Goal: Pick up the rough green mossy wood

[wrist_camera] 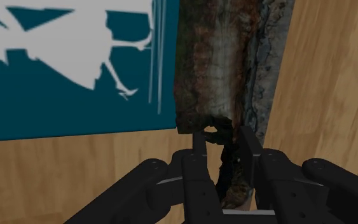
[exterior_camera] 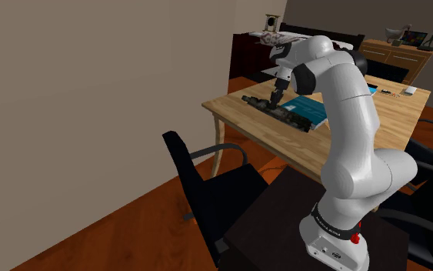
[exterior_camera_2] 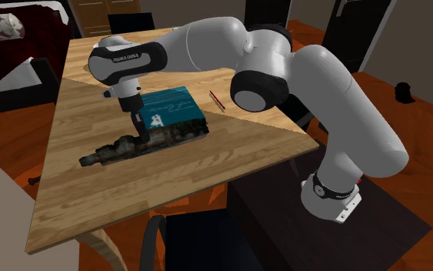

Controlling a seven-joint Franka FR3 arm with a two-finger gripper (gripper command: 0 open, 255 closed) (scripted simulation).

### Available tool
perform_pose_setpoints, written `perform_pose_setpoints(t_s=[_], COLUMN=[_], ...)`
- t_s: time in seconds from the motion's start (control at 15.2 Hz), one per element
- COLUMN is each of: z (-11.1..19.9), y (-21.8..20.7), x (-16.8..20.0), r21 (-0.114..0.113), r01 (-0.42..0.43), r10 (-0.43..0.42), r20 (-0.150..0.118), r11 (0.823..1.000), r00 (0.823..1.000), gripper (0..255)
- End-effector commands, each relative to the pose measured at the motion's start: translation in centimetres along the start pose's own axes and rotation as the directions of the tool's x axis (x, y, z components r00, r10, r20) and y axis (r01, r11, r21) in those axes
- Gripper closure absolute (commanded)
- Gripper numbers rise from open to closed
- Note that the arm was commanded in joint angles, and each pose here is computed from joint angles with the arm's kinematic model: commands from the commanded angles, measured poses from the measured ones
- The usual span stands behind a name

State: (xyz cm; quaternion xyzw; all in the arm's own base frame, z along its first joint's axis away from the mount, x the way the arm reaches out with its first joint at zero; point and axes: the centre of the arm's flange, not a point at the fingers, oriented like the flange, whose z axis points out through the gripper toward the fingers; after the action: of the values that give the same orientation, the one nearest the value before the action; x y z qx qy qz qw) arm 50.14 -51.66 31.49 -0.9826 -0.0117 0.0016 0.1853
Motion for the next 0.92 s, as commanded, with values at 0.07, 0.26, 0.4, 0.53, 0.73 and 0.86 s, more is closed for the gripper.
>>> perform_pose_setpoints(t_s=[0.07,0.26,0.4,0.53,0.73,0.86], z=[0.0,-1.5,-2.4,-3.4,-4.9,-5.9], y=[0.1,-0.5,-0.9,-1.3,-1.8,-2.2], x=[0.0,0.0,0.0,0.0,0.1,0.1], r21=[0.000,0.000,0.000,0.000,0.000,0.000], r01=[0.000,0.000,0.000,0.000,0.000,0.000], r10=[0.000,0.000,0.000,0.000,0.000,0.000], r20=[0.001,0.001,0.001,0.001,0.001,0.001], r11=[1.000,1.000,1.000,1.000,1.000,1.000], r00=[1.000,1.000,1.000,1.000,1.000,1.000], gripper=[255,255,255,255,255,255])
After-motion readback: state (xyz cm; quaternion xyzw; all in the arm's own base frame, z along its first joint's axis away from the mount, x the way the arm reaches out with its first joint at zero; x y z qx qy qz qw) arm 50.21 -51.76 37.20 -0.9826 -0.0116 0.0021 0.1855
